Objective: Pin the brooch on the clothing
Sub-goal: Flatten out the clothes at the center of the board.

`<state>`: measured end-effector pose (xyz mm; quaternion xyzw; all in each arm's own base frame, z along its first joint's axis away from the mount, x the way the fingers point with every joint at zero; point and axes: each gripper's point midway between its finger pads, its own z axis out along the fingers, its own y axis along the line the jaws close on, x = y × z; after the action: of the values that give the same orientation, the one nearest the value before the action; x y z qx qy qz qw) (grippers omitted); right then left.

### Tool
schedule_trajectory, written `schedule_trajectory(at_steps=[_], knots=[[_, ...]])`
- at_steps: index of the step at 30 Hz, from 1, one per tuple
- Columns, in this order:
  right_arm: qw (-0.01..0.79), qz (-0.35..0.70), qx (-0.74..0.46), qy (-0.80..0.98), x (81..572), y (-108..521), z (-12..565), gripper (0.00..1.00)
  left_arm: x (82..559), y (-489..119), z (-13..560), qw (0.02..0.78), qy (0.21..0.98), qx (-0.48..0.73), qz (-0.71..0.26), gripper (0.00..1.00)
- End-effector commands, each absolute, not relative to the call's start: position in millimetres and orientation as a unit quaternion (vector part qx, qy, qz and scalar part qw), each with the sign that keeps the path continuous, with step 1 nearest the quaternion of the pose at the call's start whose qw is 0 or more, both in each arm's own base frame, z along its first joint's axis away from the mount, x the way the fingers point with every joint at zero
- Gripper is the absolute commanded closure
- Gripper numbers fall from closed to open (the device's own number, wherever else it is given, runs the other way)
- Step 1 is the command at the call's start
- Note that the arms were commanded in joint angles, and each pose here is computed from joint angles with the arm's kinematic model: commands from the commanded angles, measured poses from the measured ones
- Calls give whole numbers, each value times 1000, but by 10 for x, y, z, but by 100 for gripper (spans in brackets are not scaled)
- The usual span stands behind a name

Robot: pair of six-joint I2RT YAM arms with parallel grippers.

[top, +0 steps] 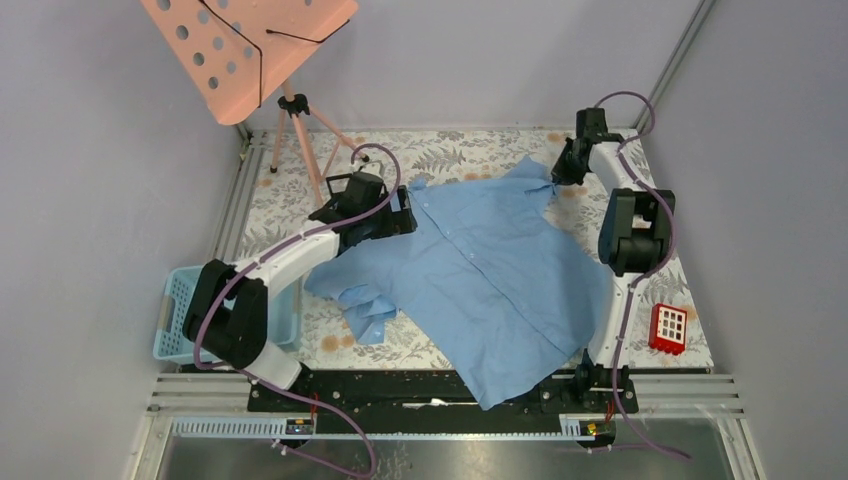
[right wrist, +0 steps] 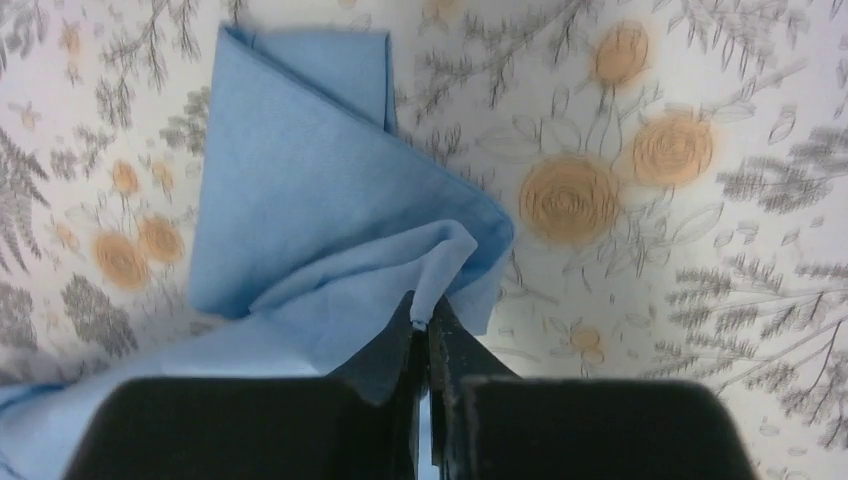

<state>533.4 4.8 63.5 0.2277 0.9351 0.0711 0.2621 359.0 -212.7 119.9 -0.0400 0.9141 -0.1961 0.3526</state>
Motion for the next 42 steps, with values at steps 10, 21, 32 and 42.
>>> schedule_trajectory(at_steps=[10,21,32,42], knots=[[323,55,156,932,3366,837,996,87,3360,-1986,1469,387,889,-71,-233,1],[401,-62,132,905,2638,430,1506,2,3232,-1940,1456,383,890,-72,-236,1],[388,-80,134,908,3654,260,1742,4,3109,-1851,1314,375,896,-77,-224,1],[273,-63,158,947,4361,-57,1146,17,3035,-1798,1217,367,902,-73,-215,1]])
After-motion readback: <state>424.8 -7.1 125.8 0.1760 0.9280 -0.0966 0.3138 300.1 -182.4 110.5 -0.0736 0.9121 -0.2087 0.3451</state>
